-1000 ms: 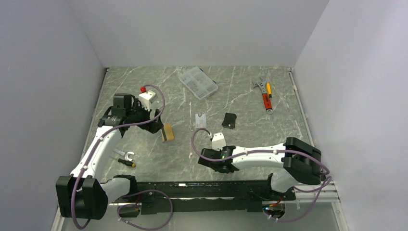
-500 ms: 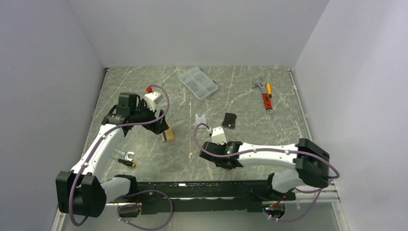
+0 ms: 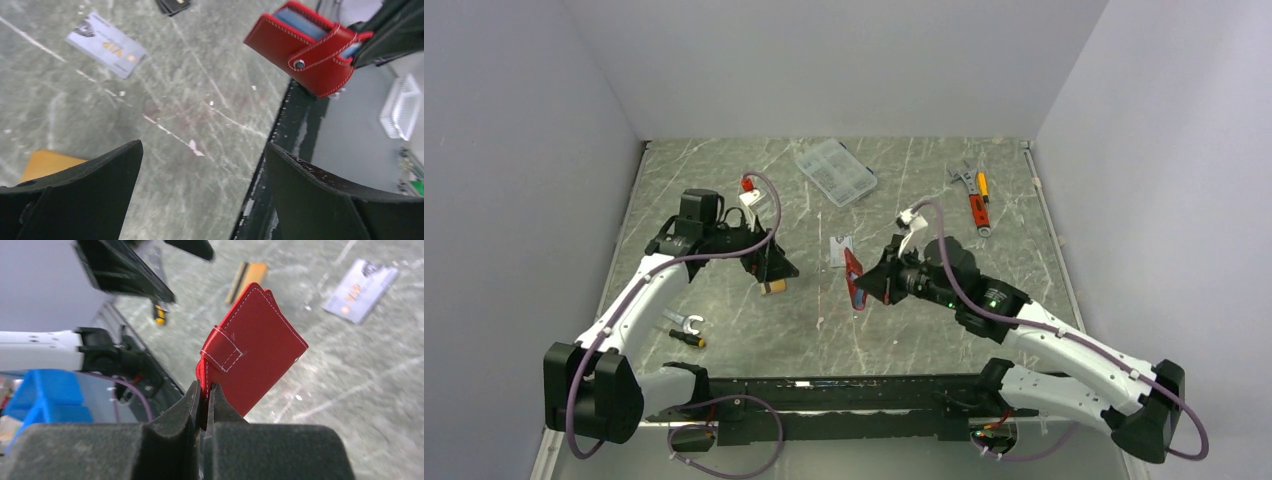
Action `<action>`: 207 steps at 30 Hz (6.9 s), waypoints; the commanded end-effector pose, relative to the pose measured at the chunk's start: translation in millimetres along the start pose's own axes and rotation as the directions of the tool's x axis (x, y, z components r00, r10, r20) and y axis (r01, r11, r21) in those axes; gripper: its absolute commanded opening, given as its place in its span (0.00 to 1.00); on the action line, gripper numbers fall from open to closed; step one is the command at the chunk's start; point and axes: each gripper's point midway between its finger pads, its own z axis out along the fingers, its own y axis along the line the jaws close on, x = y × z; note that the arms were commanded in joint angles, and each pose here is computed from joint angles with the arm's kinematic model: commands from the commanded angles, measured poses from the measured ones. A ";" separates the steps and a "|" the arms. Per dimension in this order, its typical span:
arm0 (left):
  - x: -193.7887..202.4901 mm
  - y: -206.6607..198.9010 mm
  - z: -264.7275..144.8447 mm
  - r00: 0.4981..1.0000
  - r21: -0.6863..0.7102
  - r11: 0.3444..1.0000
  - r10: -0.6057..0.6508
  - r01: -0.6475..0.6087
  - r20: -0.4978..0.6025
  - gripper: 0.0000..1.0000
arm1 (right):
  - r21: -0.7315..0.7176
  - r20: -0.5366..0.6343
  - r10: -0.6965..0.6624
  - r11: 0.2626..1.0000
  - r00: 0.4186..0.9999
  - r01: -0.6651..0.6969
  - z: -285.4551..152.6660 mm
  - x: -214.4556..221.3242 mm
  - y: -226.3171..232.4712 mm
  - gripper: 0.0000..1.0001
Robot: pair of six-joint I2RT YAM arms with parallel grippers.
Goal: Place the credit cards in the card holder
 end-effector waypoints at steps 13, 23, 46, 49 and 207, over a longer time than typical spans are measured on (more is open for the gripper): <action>-61.5 -84.6 -18.4 0.930 0.498 0.853 -0.299 0.158 0.215 0.99 | -0.620 0.307 0.158 0.781 0.938 0.072 -29.3 -112.3 98.9 0.00; -95.5 -106.0 -41.1 0.904 0.554 0.827 -0.307 0.099 0.298 0.99 | -0.774 0.336 0.319 0.630 0.886 0.067 -38.2 -137.9 118.7 0.00; -115.7 -119.2 -67.3 0.889 0.551 0.835 -0.244 -0.011 0.388 0.42 | -0.787 0.196 0.394 0.610 0.898 -0.095 13.8 -120.0 103.9 0.09; -116.0 -117.1 -67.9 0.888 0.546 0.838 -0.247 -0.006 0.389 0.34 | -0.746 0.159 0.377 0.652 0.913 -0.139 27.8 -109.8 96.0 0.27; -63.4 -80.3 -8.7 0.960 0.220 0.946 -0.262 0.237 0.096 0.00 | 0.438 0.233 -0.537 0.803 0.811 0.405 62.4 -99.8 46.1 0.27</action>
